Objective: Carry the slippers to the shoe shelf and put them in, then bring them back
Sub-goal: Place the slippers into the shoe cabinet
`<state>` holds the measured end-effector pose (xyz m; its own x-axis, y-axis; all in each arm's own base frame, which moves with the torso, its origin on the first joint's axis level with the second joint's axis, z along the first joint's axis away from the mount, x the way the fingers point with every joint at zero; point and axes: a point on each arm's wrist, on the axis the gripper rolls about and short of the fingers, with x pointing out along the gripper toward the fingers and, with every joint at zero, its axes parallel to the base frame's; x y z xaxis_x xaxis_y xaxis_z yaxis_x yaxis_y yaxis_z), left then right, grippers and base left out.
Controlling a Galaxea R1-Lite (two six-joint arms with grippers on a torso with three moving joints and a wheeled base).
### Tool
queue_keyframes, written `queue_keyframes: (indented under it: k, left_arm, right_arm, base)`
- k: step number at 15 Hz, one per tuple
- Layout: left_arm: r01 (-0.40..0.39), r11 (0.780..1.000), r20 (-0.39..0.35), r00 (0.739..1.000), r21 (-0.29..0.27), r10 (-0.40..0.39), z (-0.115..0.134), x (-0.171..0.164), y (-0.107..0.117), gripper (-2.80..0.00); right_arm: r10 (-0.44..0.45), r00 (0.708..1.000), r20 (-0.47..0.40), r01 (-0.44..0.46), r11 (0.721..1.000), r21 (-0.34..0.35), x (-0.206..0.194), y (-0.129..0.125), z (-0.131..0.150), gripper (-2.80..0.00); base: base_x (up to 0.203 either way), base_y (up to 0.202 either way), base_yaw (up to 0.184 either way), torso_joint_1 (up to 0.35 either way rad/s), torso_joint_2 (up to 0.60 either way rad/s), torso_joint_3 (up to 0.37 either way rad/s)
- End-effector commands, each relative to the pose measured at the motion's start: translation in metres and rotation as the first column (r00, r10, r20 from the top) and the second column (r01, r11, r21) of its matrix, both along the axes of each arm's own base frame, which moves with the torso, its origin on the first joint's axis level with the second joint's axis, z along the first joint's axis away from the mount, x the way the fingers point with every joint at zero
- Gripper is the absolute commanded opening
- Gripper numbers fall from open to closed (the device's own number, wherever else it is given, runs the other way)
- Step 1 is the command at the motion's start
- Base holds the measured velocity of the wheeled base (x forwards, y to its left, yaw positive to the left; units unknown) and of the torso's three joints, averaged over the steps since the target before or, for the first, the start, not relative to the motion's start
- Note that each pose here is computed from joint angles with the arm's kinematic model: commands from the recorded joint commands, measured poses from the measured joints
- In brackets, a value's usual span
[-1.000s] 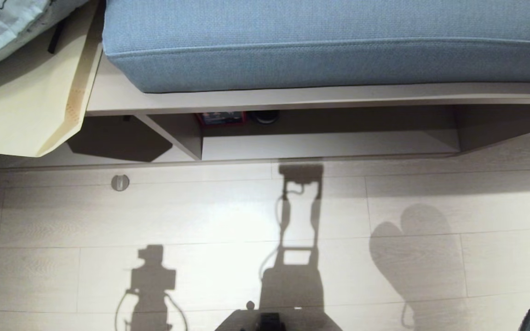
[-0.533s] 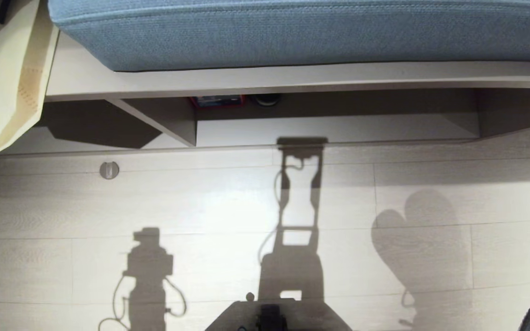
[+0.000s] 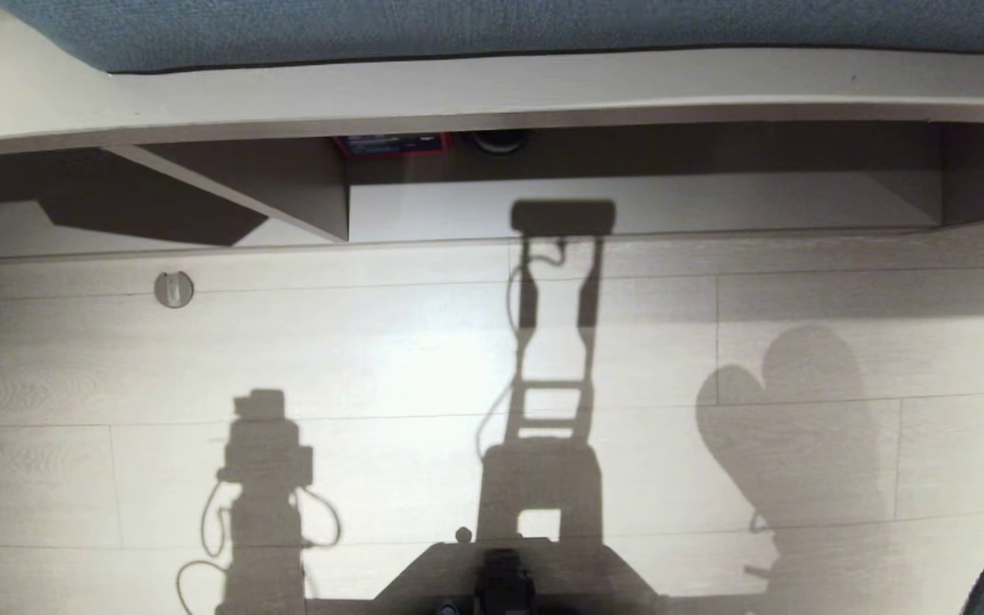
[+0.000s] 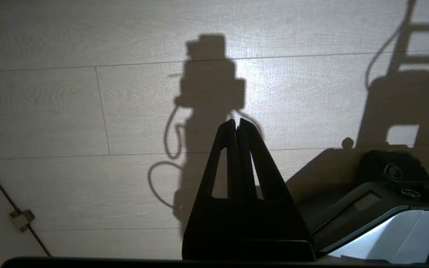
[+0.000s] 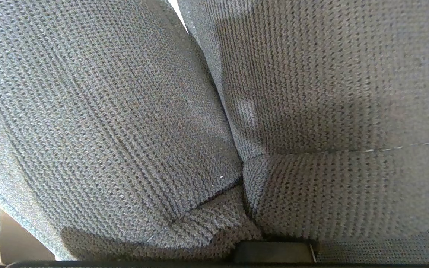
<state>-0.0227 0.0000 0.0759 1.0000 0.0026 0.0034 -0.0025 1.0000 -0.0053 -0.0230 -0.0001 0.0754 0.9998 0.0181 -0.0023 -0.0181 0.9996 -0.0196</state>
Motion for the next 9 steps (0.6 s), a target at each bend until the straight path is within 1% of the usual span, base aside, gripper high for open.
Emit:
queue_keyframes:
  k: [1, 9]
  left_arm:
    - [-0.001, 1.000, 0.000, 1.000, -0.001, 0.001, 0.0001, 0.0001, 0.0000, -2.80]
    - [-0.001, 1.000, 0.000, 1.000, -0.001, 0.001, 0.0001, 0.0001, 0.0000, -2.80]
  right_arm:
    - [0.000, 1.000, -0.001, 0.000, 1.000, 0.000, 0.0000, 0.0000, -0.0001, -2.80]
    - [0.000, 1.000, -0.001, 0.000, 1.000, 0.000, 0.0000, 0.0000, -0.0001, -2.80]
  base:
    - [0.000, 0.000, 0.000, 0.004, 0.00, -0.199]
    - [0.000, 0.000, 0.000, 0.002, 0.00, -0.196]
